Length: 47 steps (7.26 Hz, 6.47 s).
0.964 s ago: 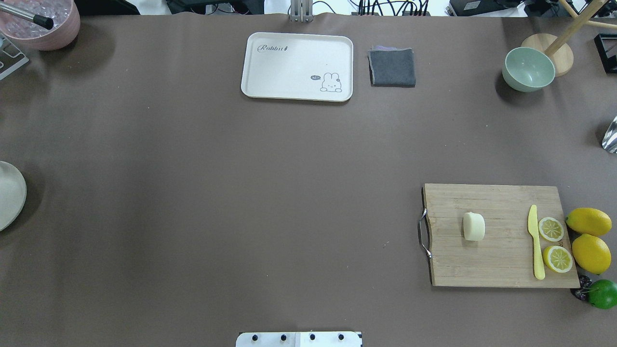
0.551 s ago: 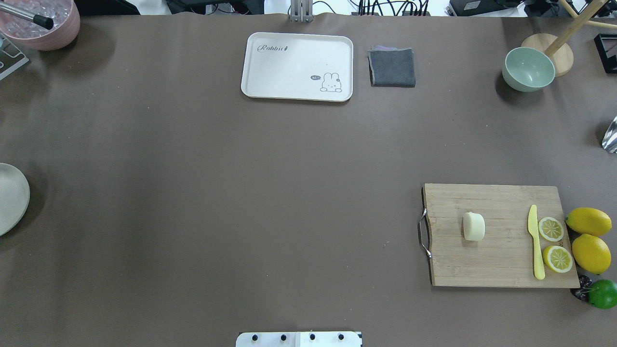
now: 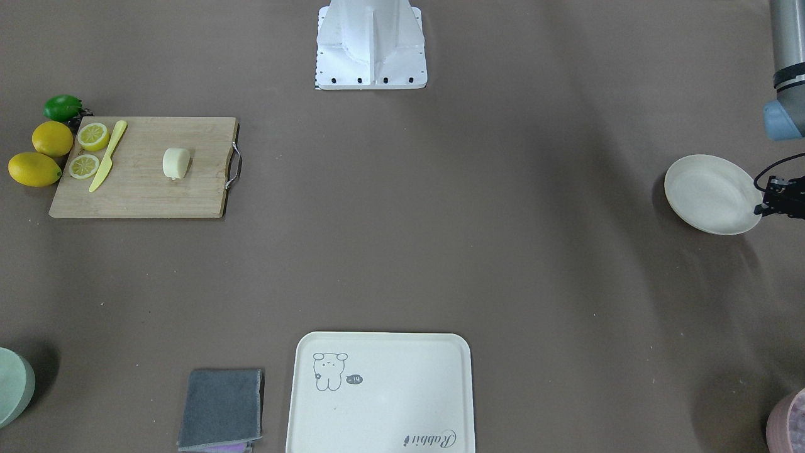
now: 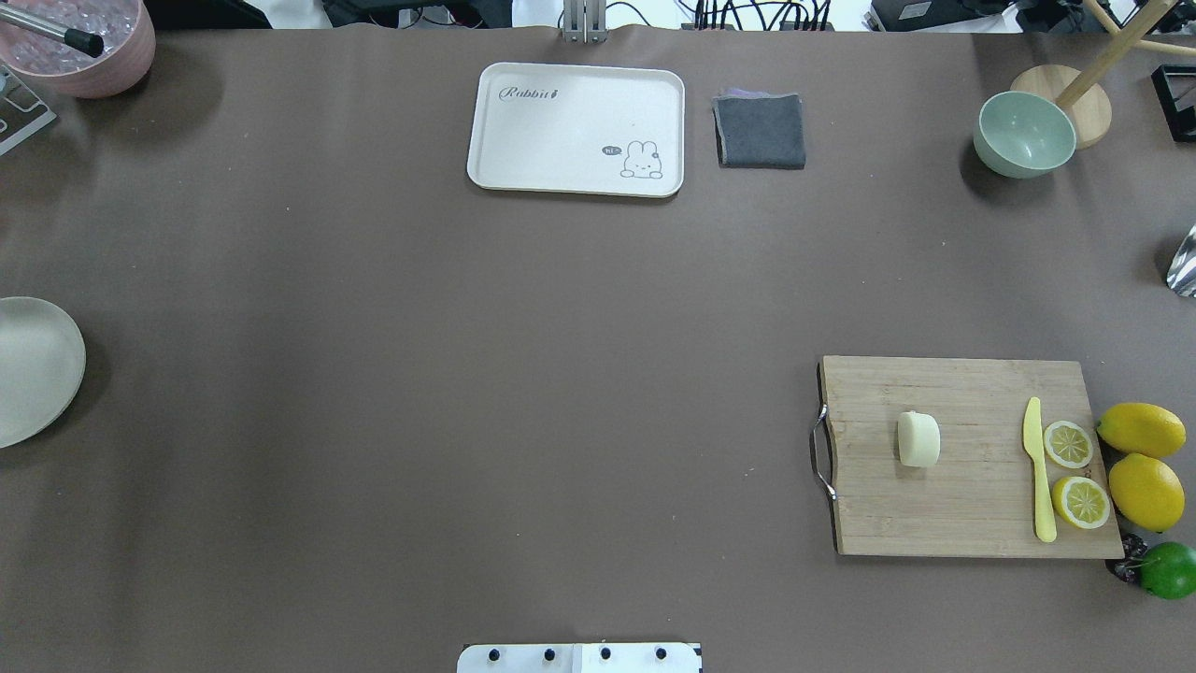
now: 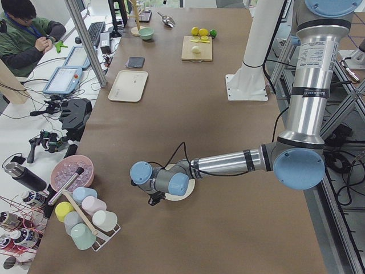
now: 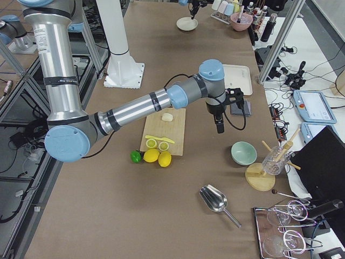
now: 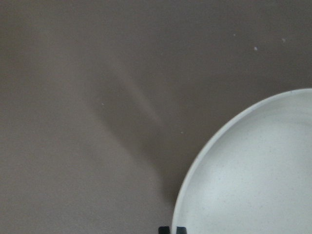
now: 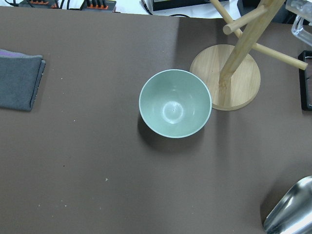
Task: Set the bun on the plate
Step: 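Push the white plate with the left gripper toward the table center, then release the white plate and withdraw the left gripper toward its rest pose, then reach the right gripper down to the pale bun on the cutting board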
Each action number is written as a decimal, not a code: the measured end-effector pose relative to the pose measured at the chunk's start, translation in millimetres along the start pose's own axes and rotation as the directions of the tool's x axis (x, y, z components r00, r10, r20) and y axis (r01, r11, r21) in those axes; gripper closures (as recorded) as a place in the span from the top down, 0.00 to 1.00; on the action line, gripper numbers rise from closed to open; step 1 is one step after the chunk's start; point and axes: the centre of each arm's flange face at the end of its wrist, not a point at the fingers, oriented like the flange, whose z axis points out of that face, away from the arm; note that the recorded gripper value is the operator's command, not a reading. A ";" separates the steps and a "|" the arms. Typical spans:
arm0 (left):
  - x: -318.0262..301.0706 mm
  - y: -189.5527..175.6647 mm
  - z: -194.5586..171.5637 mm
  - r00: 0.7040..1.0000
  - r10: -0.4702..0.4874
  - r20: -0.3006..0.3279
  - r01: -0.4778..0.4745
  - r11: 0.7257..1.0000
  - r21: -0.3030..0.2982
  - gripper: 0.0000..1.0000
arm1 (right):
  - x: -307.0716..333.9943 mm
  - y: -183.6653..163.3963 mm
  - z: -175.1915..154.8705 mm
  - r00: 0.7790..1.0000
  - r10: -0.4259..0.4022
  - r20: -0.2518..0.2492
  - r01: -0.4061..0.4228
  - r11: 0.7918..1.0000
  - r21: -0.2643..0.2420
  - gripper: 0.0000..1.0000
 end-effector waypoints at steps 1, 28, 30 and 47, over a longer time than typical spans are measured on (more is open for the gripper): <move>-1.0 -23.6 -23.5 0.999 -0.037 -0.004 0.037 0.999 0.024 0.00 | -1.5 -1.1 -0.7 1.000 -0.001 0.004 0.001 1.000 0.000 1.00; 568.5 -260.4 33.3 0.910 -0.277 -0.307 0.367 0.883 0.293 0.98 | -59.3 -41.7 37.2 0.996 -0.057 0.062 0.061 0.996 -0.057 1.00; 506.1 -267.1 -32.8 0.891 -0.298 -0.343 0.404 0.865 0.298 0.98 | -72.5 -44.5 40.2 0.995 -0.053 0.082 0.058 0.996 -0.068 1.00; 307.2 -243.4 -142.7 0.922 -0.332 -0.202 0.388 0.793 0.469 0.98 | -231.5 166.7 186.4 0.996 0.071 -0.056 -0.088 0.903 -0.420 1.00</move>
